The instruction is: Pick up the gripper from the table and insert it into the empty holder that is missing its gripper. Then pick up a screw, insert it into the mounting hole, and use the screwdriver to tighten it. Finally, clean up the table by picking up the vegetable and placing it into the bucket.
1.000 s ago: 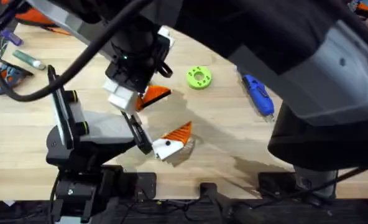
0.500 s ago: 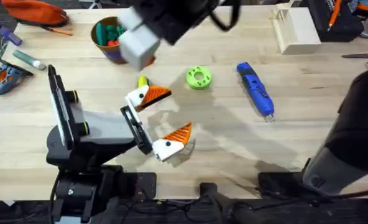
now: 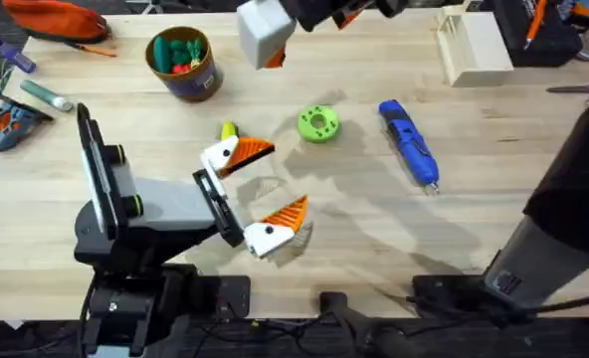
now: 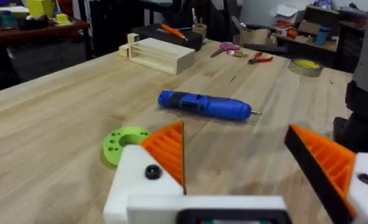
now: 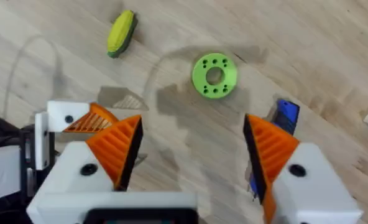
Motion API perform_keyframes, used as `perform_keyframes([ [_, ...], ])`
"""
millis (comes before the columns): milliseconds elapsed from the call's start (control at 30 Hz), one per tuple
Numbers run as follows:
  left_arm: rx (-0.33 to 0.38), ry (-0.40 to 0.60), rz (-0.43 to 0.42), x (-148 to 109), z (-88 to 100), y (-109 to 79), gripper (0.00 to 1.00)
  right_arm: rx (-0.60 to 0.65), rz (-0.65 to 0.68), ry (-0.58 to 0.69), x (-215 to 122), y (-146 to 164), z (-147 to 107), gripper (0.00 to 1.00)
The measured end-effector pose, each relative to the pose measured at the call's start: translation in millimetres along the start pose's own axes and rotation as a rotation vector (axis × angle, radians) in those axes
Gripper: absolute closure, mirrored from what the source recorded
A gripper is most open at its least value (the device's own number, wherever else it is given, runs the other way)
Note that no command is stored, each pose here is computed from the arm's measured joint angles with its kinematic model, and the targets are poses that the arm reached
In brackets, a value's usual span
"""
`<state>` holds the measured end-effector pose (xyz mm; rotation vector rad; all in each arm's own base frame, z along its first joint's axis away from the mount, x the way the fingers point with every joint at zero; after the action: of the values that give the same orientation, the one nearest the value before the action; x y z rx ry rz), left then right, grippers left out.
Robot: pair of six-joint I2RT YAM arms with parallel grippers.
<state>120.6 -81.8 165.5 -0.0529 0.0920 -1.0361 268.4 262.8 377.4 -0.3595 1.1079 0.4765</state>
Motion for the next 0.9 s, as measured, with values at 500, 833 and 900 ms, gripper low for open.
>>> perform_keyframes([
  [500,0.0,0.0,0.0,0,0.0,0.0,0.016,0.136,-0.087,0.15,36,-34,-42,0.021],
  [833,0.0,0.0,0.0,0,0.0,0.0,0.015,0.341,-0.124,0.195,63,-93,-109,0.012],
  [900,0.0,0.0,0.0,0,0.0,0.0,0.015,0.388,-0.137,0.23,71,-106,-123,0.011],
])
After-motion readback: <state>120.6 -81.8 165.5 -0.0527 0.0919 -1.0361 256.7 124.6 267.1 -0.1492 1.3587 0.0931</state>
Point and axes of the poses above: each hand's point on the last joint's axis, 136 mm out from that joint toward the fingers, its own x axis out along the fingers, its own y axis along the line the jaws close on, z = x × y, the point moved 8 cm from there along -x, back along the fingers
